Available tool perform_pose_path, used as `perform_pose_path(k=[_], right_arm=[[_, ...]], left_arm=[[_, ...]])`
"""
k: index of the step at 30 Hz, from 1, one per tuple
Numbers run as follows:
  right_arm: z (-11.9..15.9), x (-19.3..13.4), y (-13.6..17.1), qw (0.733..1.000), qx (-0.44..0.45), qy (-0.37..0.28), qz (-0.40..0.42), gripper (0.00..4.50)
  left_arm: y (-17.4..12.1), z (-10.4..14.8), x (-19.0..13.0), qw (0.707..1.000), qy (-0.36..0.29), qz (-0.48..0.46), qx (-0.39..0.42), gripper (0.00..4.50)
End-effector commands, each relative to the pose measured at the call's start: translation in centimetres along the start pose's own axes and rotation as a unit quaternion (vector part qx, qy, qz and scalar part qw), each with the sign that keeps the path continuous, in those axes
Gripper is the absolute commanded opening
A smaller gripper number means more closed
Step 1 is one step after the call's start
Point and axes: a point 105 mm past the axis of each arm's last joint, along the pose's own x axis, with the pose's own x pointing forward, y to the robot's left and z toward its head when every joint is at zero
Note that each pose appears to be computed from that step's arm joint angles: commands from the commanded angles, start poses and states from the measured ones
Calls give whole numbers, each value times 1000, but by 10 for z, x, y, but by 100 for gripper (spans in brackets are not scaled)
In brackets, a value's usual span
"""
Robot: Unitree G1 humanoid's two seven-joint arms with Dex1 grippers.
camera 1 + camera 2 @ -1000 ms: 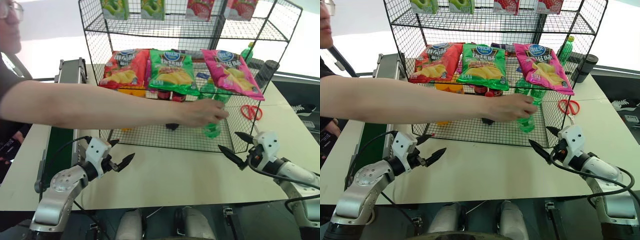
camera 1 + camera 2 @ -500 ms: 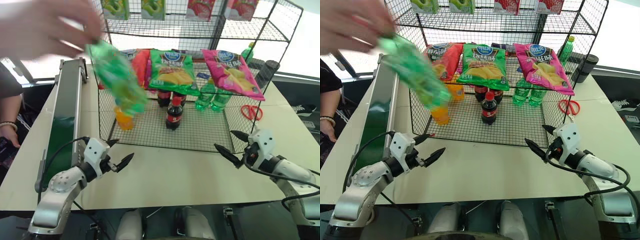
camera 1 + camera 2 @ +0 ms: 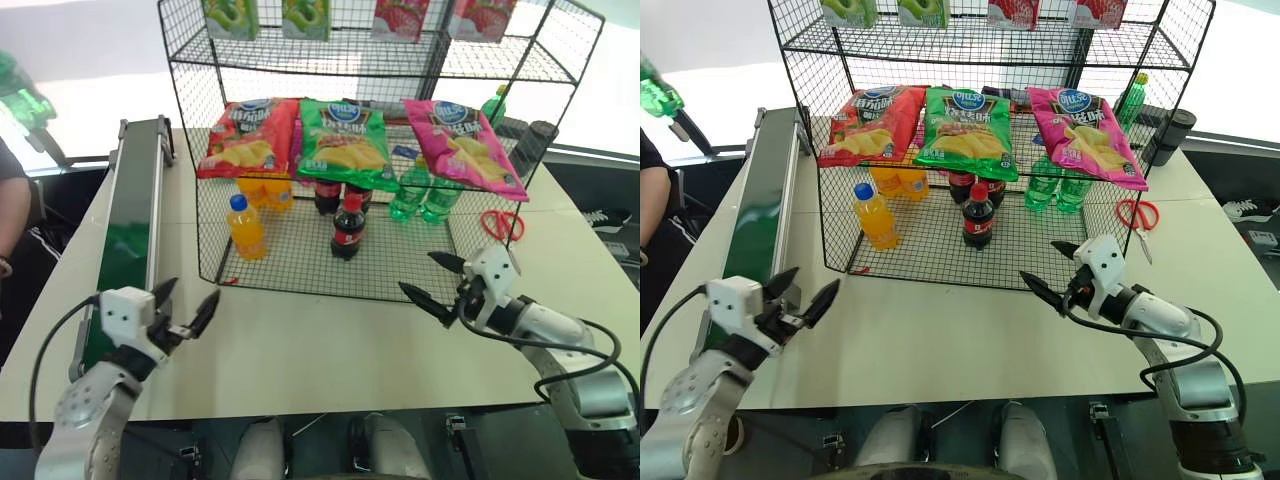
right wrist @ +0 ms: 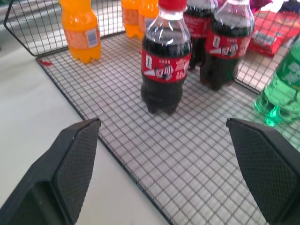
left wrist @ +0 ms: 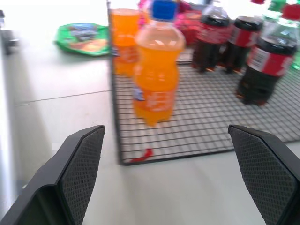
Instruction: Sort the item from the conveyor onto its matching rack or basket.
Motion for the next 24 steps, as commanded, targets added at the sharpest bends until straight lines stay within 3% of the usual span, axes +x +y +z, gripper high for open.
perform_pose_path(k=[1, 12, 24], right_arm=[[8, 8, 4, 1000, -13, -17, 19, 448], [18, 33, 27, 997, -11, -46, 61, 448], [9, 35, 34, 998, -17, -39, 41, 448]], left_arm=[[47, 17, -10, 991, -48, 129, 0, 450], [70, 6, 2, 967, -48, 251, 20, 450], [73, 1, 8, 961, -43, 274, -2, 450]])
